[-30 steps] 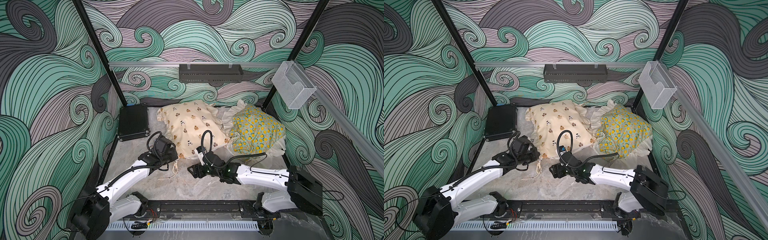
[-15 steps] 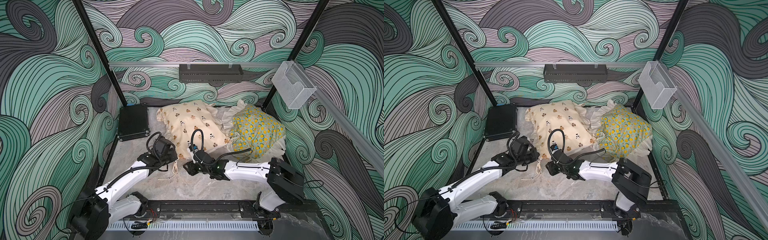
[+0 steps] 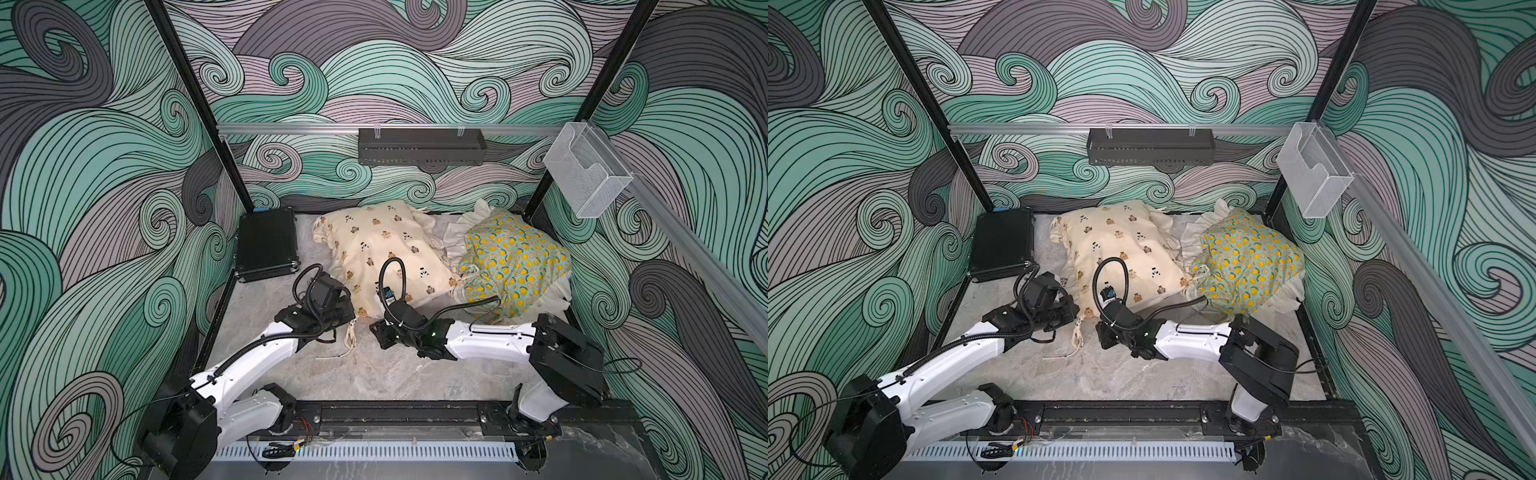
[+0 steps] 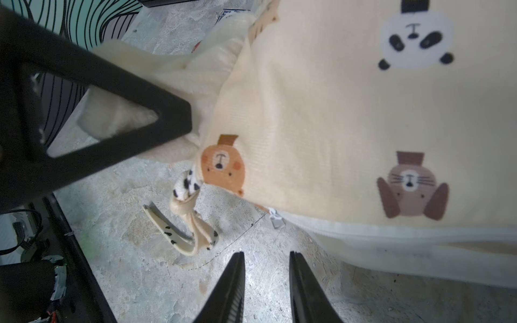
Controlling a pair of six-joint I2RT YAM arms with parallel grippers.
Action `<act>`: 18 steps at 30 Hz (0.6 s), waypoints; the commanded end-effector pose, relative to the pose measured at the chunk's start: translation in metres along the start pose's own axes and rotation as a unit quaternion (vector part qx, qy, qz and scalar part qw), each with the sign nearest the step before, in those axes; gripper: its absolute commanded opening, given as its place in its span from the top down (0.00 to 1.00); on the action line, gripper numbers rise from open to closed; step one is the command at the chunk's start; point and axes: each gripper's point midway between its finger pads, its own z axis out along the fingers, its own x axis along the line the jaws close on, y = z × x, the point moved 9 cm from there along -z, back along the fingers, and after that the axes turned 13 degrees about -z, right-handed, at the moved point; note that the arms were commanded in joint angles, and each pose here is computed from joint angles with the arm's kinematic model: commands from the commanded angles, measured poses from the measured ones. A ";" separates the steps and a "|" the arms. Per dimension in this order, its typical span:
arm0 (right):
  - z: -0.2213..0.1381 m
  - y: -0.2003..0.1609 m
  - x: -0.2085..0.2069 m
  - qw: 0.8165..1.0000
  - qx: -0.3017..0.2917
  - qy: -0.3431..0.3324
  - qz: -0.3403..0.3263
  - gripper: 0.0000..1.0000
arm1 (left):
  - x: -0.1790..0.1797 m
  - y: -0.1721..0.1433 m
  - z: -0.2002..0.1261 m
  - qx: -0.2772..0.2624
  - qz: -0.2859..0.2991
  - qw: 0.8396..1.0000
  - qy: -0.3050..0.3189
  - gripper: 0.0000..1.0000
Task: Zip up pillowcases
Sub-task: Zip the zipper on the pillowcase.
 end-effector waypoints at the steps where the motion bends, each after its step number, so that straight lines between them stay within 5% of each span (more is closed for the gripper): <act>1: 0.002 0.010 0.003 1.000 -0.018 -0.007 -0.012 0.69 | 0.000 0.002 -0.005 -0.002 0.000 1.000 -0.003 1.00; 18: 0.015 0.013 -0.001 0.999 -0.007 -0.046 -0.019 0.73 | -0.002 0.002 -0.005 0.002 0.002 1.000 -0.007 1.00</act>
